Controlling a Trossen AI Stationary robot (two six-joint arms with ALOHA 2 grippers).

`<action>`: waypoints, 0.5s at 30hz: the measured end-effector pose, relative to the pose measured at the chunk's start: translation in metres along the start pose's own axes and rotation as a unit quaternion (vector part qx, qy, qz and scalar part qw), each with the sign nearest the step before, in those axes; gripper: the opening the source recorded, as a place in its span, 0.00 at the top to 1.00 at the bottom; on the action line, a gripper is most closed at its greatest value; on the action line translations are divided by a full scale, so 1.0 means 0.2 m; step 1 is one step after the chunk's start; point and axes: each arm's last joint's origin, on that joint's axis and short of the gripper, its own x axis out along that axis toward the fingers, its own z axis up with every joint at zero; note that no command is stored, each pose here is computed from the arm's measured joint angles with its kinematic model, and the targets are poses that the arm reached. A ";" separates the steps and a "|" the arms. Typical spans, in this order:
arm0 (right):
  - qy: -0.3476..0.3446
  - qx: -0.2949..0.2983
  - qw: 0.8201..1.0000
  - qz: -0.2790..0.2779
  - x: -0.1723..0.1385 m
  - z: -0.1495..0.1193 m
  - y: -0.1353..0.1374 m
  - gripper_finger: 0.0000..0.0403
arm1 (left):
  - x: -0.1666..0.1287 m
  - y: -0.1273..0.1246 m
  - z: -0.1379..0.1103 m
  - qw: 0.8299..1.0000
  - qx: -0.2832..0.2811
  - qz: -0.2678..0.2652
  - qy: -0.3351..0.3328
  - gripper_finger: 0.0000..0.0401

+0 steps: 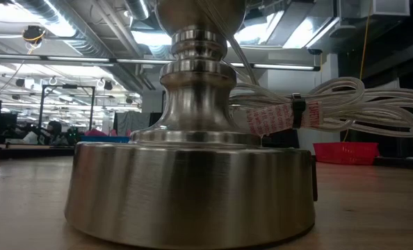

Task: Pick & Place School Supplies
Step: Put the yellow eraser into the orange basket

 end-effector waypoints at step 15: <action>-0.026 -0.002 0.998 0.060 0.01 0.02 0.11 0.91 | 0.15 0.00 0.01 0.998 0.012 -0.001 0.058 0.46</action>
